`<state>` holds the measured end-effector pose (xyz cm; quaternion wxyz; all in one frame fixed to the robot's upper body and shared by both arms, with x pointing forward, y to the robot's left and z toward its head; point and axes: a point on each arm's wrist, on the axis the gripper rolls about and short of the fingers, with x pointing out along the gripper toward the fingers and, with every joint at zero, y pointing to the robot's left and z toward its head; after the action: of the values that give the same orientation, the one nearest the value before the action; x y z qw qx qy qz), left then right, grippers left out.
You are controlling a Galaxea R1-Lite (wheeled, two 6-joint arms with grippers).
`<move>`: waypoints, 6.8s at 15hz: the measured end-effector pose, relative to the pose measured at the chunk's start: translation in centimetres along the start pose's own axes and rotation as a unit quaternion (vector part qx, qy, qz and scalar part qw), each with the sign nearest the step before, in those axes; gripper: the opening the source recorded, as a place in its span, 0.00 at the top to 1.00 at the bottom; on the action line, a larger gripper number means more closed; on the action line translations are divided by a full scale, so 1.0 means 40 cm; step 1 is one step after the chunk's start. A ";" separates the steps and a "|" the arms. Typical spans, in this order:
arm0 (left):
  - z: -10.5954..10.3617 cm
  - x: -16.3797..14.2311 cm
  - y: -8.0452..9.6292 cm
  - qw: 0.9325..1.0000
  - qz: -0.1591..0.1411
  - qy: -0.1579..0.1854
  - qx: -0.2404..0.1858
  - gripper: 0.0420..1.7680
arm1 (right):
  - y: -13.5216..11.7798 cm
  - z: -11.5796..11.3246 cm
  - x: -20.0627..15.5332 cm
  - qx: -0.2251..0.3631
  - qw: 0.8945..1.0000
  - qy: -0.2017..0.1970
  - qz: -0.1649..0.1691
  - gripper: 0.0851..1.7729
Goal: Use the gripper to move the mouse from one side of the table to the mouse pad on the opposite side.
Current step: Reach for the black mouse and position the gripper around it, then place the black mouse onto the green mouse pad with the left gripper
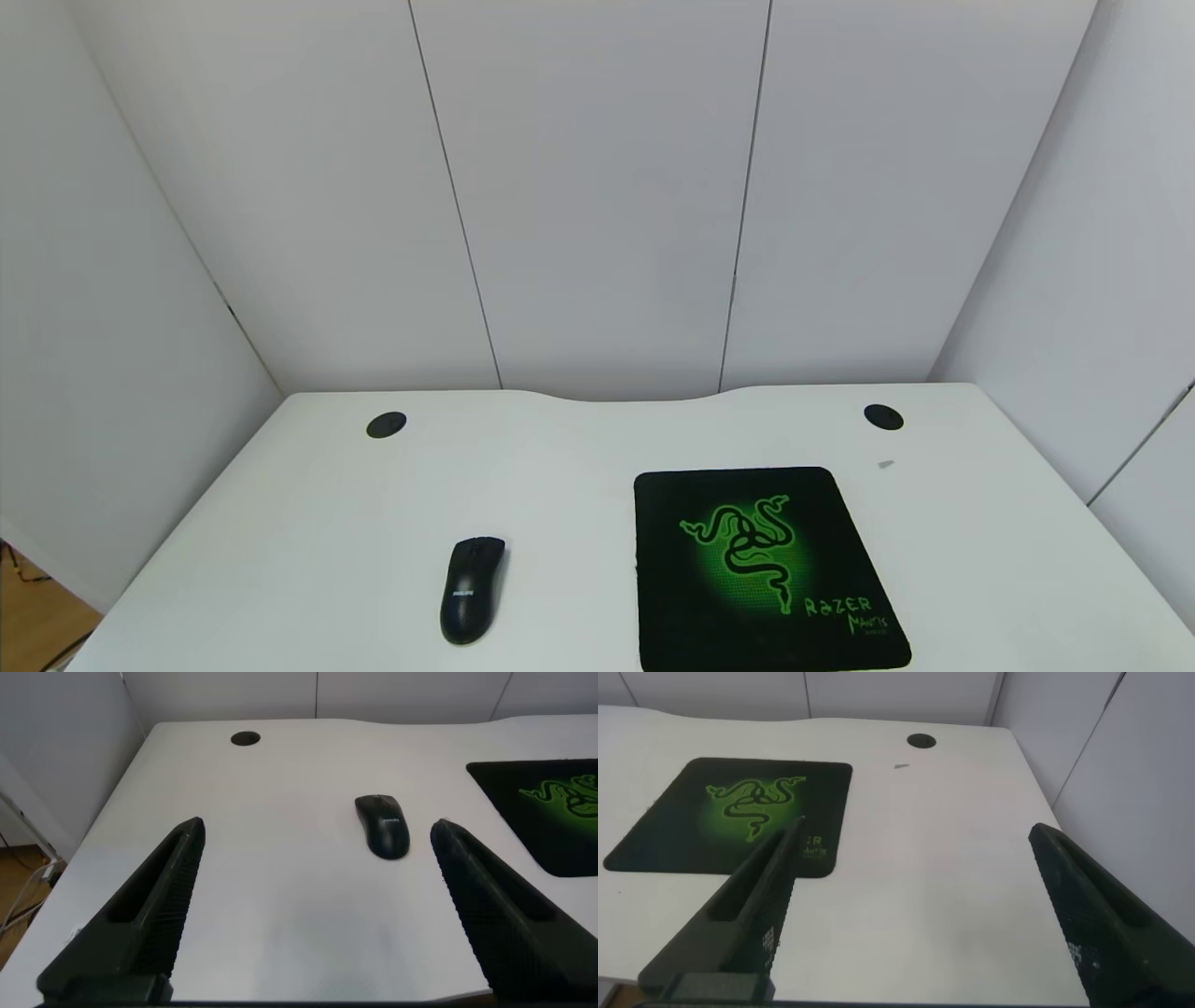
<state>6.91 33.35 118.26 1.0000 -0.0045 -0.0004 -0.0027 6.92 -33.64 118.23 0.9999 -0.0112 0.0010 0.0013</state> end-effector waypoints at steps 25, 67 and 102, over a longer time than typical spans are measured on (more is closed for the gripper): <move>0.122 -0.047 -0.006 0.999 -0.042 0.032 0.005 0.03 | 0.000 0.000 0.000 0.000 1.000 0.000 0.000 0.04; 0.122 0.777 -0.244 0.825 -0.011 0.565 -0.016 0.03 | 0.000 0.000 0.000 0.000 1.000 0.000 0.000 0.04; -0.060 0.832 -0.301 0.811 0.033 0.584 -0.024 0.50 | 0.000 0.000 0.000 0.000 1.000 0.000 0.000 0.04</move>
<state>40.10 21.11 115.98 0.8108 -0.0260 0.5840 0.0281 6.92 -33.64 118.23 0.9999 -0.0107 0.0011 0.0011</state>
